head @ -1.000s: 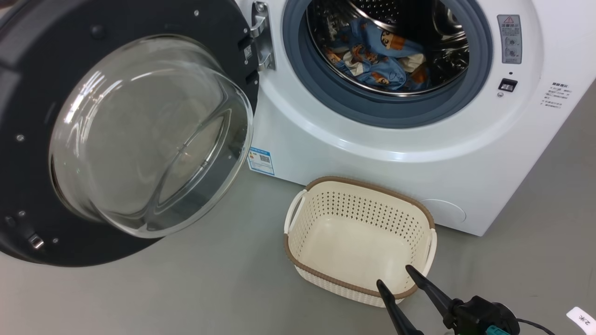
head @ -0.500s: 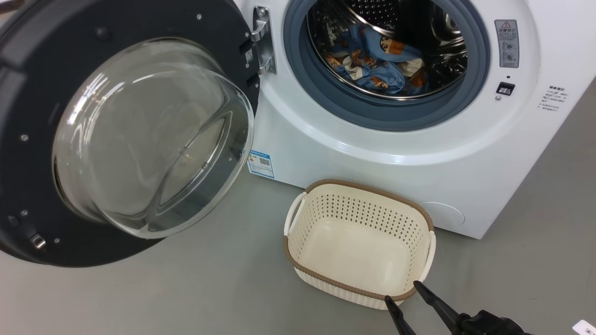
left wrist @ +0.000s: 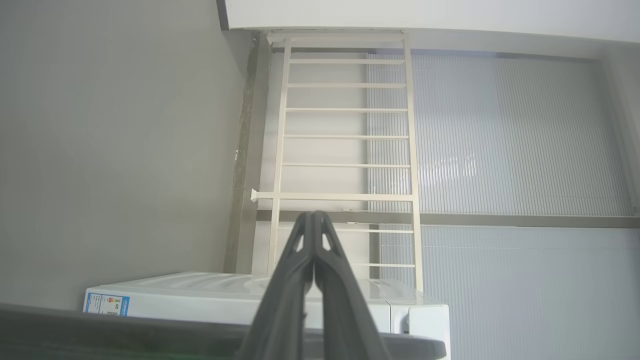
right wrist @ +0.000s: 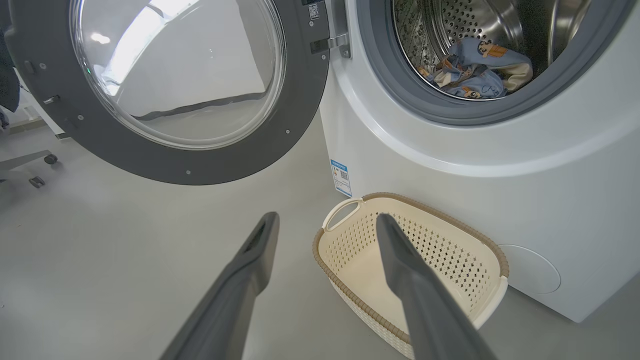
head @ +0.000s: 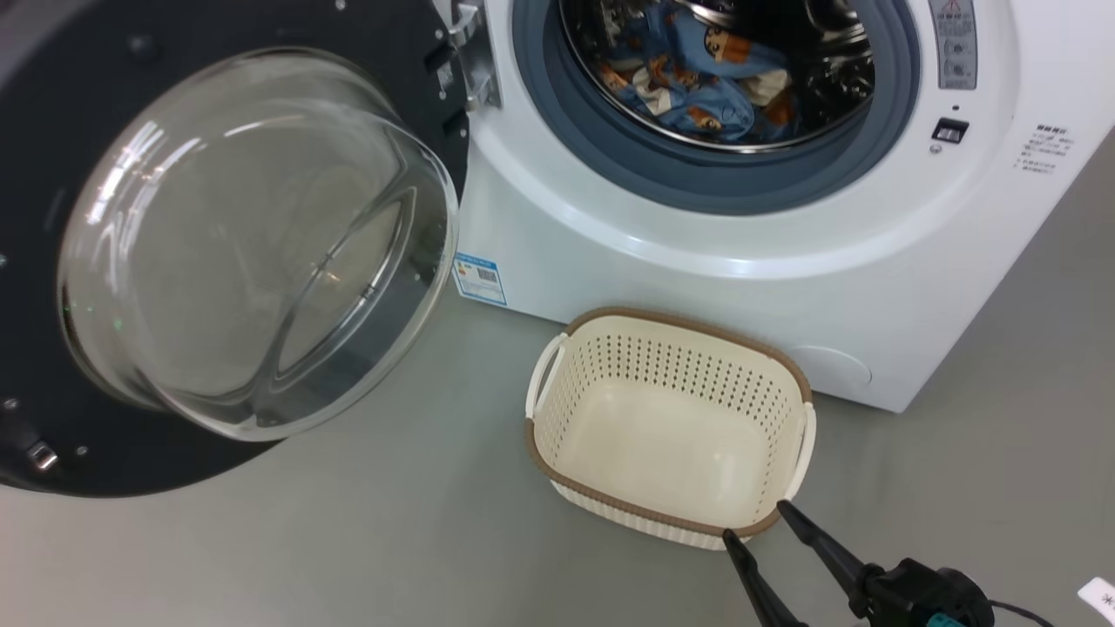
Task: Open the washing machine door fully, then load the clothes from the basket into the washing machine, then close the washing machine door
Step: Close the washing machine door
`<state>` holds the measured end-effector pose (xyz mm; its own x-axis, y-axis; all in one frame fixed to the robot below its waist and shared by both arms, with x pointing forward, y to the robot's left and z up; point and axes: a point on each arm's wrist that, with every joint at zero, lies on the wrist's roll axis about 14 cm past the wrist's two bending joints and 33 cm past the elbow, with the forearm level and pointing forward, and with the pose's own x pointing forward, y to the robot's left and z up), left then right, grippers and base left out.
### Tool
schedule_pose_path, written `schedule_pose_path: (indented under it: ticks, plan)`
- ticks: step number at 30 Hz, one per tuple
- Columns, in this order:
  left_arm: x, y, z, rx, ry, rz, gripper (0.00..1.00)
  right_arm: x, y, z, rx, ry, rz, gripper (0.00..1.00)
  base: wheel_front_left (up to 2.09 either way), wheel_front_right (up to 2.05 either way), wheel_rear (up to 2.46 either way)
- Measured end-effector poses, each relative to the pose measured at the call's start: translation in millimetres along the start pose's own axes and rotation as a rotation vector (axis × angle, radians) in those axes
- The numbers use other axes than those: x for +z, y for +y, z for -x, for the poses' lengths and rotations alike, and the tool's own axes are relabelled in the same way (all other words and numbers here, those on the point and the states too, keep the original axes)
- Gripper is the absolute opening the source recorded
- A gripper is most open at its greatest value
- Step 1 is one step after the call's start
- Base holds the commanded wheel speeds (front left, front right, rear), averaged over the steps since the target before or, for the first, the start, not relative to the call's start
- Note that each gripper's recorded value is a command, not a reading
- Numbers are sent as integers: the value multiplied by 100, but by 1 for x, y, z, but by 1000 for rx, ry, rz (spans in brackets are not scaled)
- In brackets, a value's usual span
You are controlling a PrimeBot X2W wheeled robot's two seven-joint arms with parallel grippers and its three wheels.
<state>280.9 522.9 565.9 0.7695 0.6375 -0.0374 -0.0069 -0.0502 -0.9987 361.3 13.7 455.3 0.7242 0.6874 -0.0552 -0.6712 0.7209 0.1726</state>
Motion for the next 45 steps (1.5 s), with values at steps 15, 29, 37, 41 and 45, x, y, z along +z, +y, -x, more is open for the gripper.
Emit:
schedule_pose_path:
  ticks: [15,29,37,41,45]
  plan:
    - [-31,19,-25,73,94,-11,0,-8,-24,-19,-38,-1,-24,100,0,0,0]
    - [-52,17,-18,63,266,-30,0,-6,-22,-37,-7,-13,-19,100,0,0,0]
    - [-62,19,-4,56,348,-23,0,0,-14,-40,15,-24,-8,100,0,0,0]
    - [-66,19,4,43,380,-5,0,5,-10,-41,21,-35,-7,100,0,0,0]
    - [-73,20,15,30,429,16,0,9,-3,-41,29,-45,-9,100,0,0,0]
